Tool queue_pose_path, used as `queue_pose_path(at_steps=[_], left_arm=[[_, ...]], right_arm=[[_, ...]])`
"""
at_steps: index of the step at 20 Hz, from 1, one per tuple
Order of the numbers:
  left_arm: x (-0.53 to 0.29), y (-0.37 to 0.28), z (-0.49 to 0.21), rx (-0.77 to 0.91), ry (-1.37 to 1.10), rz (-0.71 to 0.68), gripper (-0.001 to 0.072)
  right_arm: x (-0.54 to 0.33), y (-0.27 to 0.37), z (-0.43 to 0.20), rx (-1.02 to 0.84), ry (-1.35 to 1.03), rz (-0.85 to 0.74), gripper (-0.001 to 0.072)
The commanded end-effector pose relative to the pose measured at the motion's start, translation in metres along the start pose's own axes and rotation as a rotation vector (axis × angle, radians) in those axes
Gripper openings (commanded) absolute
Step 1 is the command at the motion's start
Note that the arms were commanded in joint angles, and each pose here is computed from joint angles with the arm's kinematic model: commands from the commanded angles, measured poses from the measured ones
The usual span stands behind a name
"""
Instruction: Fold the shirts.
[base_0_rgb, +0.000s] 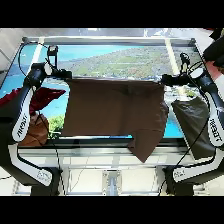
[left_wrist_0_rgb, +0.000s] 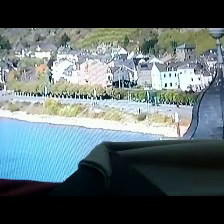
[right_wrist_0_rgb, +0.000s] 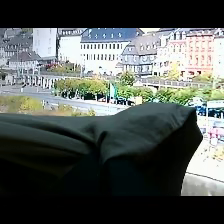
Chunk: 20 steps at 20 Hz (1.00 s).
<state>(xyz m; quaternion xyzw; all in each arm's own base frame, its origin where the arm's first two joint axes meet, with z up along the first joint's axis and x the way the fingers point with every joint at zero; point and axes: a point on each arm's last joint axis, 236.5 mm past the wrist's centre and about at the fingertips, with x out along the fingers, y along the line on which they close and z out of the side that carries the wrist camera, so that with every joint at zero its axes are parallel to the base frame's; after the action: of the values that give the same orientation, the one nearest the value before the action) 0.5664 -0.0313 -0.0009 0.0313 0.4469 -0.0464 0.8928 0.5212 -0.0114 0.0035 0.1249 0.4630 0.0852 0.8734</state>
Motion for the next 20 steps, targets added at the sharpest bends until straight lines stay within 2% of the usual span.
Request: queue_pose_path(at_steps=[1, 8, 13, 14, 15, 16, 17, 18, 20], left_arm=[[-0.002, -0.006, -0.058, 0.079, 0.221, -0.022, 0.0008], [0.020, -0.031, -0.130, 0.120, 0.376, -0.058, 0.0008], [0.023, -0.035, -0.140, 0.126, 0.408, -0.065, 0.0009], [0.022, -0.035, -0.144, 0.126, 0.427, -0.067, 0.0009], [0.021, -0.036, -0.148, 0.127, 0.444, -0.069, 0.0021], [0.020, -0.036, -0.149, 0.127, 0.451, -0.069, 0.0172], [0.018, -0.036, -0.148, 0.126, 0.448, -0.069, 0.0455], [0.014, -0.035, -0.141, 0.119, 0.431, -0.065, 0.0581], [-0.009, -0.027, -0.108, 0.079, 0.331, -0.045, 0.0574]], right_arm=[[-0.011, -0.011, -0.028, -0.083, 0.123, -0.056, 0.0010], [0.011, -0.023, -0.128, -0.053, 0.373, -0.061, 0.0011], [0.019, -0.025, -0.148, -0.030, 0.401, -0.058, 0.0013], [0.019, -0.022, -0.149, -0.021, 0.407, -0.047, 0.0031], [0.018, -0.018, -0.152, -0.012, 0.419, -0.033, 0.0106], [0.014, -0.011, -0.153, 0.001, 0.434, -0.008, 0.0285], [0.008, -0.003, -0.150, 0.006, 0.443, 0.016, 0.0362], [-0.001, 0.003, -0.137, -0.003, 0.425, 0.029, 0.0362], [-0.039, 0.019, -0.091, -0.067, 0.336, 0.032, 0.0362]])
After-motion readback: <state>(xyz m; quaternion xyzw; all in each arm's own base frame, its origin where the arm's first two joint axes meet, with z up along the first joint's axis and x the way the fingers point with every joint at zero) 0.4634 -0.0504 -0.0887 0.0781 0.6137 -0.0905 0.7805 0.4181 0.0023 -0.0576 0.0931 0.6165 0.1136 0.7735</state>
